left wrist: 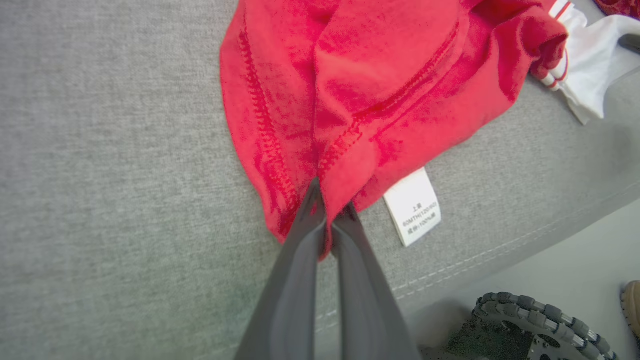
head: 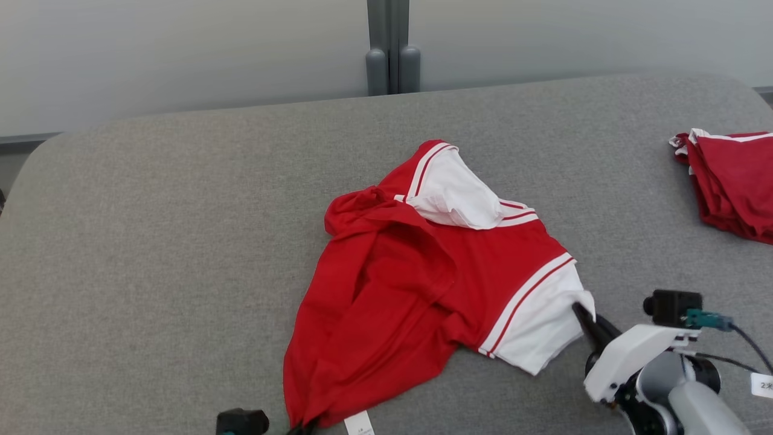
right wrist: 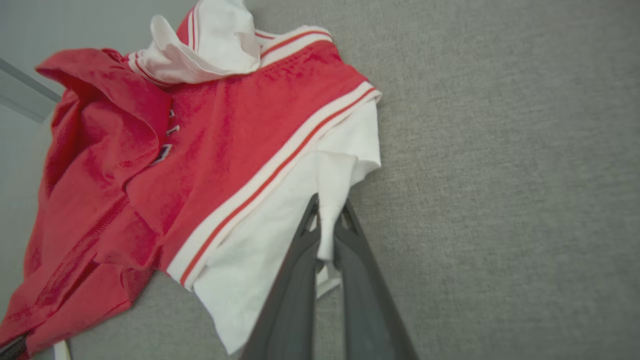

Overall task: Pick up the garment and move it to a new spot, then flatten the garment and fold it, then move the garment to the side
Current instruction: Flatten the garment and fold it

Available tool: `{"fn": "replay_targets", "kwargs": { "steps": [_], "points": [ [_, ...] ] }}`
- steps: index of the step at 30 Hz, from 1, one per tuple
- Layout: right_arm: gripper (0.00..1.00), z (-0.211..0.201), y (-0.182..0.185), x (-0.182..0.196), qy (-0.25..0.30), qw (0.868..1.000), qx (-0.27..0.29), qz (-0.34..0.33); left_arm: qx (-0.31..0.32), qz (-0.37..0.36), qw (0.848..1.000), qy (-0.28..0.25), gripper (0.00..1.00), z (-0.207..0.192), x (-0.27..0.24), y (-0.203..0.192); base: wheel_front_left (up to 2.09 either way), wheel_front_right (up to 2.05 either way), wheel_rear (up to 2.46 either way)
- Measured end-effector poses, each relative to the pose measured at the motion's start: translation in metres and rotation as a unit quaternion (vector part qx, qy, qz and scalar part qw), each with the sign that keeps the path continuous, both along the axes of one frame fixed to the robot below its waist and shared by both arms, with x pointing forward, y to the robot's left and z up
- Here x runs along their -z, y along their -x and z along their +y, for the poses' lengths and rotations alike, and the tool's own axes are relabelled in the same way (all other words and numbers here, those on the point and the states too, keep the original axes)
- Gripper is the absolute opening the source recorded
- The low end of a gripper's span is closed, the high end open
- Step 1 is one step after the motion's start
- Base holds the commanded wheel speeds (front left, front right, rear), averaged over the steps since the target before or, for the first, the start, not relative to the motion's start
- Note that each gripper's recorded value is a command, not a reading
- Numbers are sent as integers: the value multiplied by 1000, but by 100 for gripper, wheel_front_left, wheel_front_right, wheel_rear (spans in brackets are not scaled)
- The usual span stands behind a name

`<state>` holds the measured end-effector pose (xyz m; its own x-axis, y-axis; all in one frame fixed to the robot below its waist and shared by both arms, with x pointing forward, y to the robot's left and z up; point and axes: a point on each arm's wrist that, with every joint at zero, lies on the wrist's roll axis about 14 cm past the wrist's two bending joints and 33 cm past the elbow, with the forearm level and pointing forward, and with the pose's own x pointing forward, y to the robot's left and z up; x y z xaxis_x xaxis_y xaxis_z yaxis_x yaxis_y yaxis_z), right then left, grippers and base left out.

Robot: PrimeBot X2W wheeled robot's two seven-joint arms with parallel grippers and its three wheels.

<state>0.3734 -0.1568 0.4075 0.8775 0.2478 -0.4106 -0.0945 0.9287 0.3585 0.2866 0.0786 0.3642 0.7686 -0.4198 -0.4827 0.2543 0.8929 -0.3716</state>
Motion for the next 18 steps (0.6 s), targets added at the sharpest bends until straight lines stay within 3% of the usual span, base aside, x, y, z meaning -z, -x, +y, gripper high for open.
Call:
{"fn": "replay_targets", "kwargs": {
  "steps": [5,8,13,18],
  "points": [
    [0,-20,-18,-83,-110,988,39,-104,-33,-36,995,81,0,12,-53,-14,0,0,0],
    [0,-42,-13,-145,-154,971,48,-177,-17,-81,986,148,0,8,-111,-19,0,0,0],
    [0,-68,12,-239,-194,935,42,-294,41,-163,955,246,0,-8,-220,-14,0,0,0],
    [0,-79,30,-307,-199,905,22,-376,108,-225,930,270,0,-18,-302,-8,0,0,0]
  ]
}}
